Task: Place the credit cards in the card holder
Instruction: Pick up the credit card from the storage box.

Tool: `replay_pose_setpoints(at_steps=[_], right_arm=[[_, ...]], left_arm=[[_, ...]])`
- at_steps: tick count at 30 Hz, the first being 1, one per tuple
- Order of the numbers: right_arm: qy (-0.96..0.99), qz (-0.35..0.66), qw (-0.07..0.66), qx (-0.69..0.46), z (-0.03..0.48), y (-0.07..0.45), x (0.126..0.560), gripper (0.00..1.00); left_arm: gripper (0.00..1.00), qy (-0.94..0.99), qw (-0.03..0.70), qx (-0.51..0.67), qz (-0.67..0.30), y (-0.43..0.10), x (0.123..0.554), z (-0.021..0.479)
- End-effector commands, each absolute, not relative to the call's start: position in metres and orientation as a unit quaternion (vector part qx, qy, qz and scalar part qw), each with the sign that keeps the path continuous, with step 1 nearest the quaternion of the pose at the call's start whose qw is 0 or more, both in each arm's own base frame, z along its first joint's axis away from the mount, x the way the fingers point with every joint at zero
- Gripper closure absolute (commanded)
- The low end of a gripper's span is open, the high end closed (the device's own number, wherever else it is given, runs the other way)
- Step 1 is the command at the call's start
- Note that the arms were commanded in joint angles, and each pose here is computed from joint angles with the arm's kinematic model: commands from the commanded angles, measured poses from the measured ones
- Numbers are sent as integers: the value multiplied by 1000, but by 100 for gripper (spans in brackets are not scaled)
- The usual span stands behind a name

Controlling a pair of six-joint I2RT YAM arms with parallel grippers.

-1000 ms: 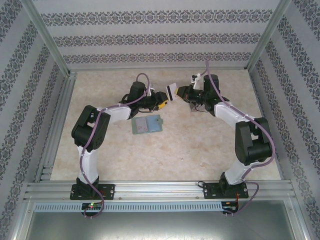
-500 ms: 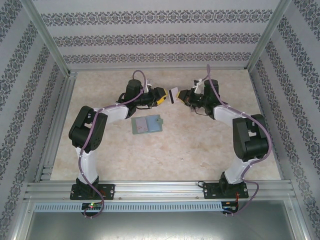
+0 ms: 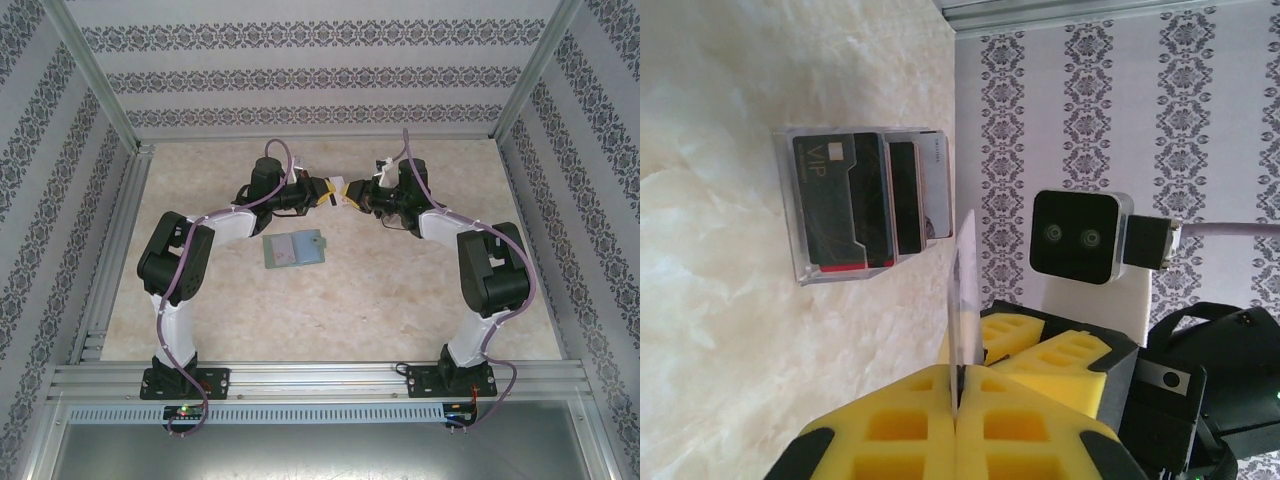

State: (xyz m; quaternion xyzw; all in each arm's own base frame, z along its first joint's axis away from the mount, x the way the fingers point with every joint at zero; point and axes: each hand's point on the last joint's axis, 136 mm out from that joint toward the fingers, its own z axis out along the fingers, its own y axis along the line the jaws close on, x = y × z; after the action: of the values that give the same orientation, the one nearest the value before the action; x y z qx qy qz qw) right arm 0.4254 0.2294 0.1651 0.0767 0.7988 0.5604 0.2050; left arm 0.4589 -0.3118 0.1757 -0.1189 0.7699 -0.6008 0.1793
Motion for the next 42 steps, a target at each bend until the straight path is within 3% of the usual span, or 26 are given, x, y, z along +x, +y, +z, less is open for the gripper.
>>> replay_pose_setpoints(at_steps=[1, 8, 20, 42], right_arm=[[795, 565, 215, 56, 174, 228, 428, 74], [795, 574, 187, 68, 174, 185, 439, 66], [789, 602, 120, 11, 169, 218, 419, 65], [779, 612, 136, 5, 190, 227, 424, 63]], left_arm=[[100, 760, 204, -97, -609, -306, 466, 197], [100, 780, 168, -54, -601, -304, 455, 195], [100, 773, 149, -8, -616, -311, 449, 203], [100, 770, 151, -30, -619, -300, 453, 194]])
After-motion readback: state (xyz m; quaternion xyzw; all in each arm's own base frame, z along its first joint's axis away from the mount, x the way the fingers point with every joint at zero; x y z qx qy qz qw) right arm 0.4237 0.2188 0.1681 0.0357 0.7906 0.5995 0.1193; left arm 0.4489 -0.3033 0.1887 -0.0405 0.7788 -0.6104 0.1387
